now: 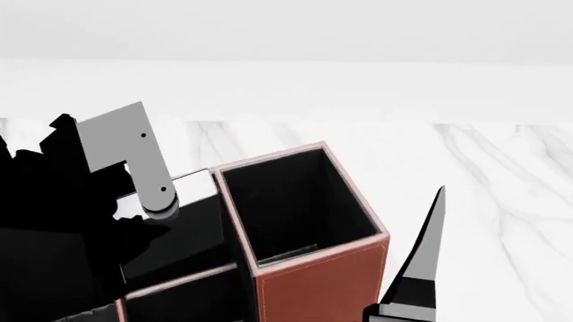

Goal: Pick up the book and place it in the front compartment of the caddy.

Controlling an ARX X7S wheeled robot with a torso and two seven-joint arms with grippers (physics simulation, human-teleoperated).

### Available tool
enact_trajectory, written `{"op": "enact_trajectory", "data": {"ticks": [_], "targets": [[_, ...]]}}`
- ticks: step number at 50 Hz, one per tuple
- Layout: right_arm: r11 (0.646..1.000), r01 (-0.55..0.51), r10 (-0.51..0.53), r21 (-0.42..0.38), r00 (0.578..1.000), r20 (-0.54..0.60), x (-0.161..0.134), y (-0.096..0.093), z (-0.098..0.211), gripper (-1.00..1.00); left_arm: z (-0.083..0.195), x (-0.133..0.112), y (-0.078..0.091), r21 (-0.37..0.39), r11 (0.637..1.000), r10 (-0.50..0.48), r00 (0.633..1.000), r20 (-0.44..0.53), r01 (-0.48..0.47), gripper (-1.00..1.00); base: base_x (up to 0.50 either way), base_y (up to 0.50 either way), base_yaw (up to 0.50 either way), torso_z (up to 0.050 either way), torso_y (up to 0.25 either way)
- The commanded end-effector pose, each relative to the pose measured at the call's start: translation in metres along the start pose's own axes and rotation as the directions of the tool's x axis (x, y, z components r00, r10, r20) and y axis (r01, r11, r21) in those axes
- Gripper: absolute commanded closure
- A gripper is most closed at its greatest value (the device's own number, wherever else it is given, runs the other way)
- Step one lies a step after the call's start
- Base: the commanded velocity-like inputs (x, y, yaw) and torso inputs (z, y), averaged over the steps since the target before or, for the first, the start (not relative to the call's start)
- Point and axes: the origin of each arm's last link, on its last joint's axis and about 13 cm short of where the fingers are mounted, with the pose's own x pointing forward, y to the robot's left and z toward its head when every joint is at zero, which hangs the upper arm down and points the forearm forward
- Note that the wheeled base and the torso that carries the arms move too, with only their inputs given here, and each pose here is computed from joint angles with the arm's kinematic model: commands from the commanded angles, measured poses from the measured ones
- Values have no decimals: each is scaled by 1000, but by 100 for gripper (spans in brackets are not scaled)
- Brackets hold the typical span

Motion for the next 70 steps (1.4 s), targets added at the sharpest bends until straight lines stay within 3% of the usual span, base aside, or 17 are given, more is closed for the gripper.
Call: {"op": "enact_trajectory", "data": {"ticks": [1,70], "targets": [[1000,2,-2,1,1000,24,3,-1,-1,-100,4,2,11,34,997,74,996,48,-76,100,0,0,0,0,0],[1000,6,-6,-28,1000,0,4,-1,-7,-100,-31,75,16,41,997,60,998,13,-60,100,0,0,0,0,1]]}}
